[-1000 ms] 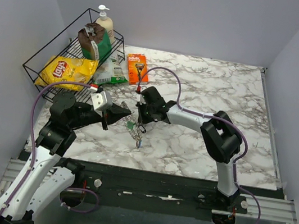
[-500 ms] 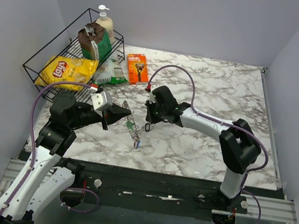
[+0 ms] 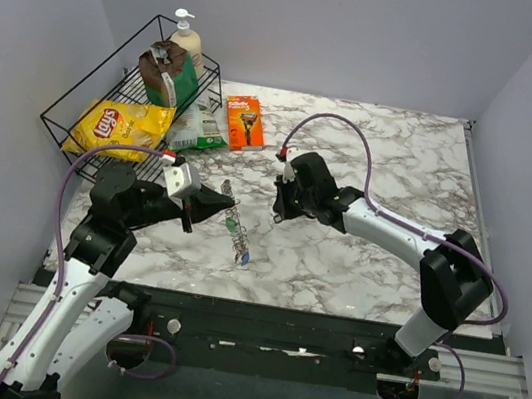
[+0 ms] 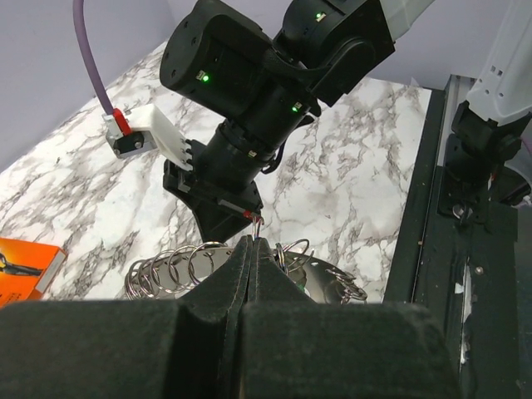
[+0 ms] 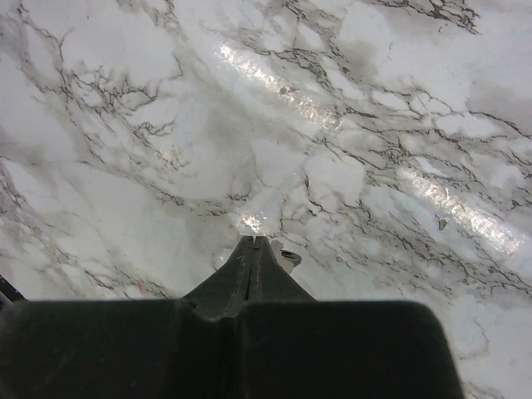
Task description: Put the keys on the keyring
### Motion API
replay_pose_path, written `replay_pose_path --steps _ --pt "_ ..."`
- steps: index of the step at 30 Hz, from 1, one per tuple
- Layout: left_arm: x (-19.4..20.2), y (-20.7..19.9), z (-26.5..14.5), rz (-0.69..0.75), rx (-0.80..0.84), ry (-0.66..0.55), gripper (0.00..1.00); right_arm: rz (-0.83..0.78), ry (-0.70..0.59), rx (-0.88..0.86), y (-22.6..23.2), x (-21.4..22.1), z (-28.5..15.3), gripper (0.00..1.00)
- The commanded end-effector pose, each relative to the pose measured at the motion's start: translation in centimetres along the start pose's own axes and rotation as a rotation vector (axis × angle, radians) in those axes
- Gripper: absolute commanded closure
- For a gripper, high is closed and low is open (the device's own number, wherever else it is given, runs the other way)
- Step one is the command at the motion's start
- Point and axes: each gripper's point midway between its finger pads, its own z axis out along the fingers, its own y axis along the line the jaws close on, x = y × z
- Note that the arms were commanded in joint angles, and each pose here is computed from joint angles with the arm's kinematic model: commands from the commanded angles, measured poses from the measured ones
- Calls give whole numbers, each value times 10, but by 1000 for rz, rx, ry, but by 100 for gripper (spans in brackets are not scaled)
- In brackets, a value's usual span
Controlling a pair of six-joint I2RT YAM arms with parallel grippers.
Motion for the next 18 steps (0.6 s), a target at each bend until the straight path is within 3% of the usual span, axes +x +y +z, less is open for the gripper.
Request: replay_pose_path --steps 1,12,18 --pt "-9 -5 1 40 46 -31 100 -3 -10 22 -8 4 -4 100" --pt "-2 -12 4 28 119 0 100 -56 -87 -30 -4 -16 -32 99" --pt "-2 -12 5 28 127 2 100 -112 -198 -74 8 -43 -72 99"
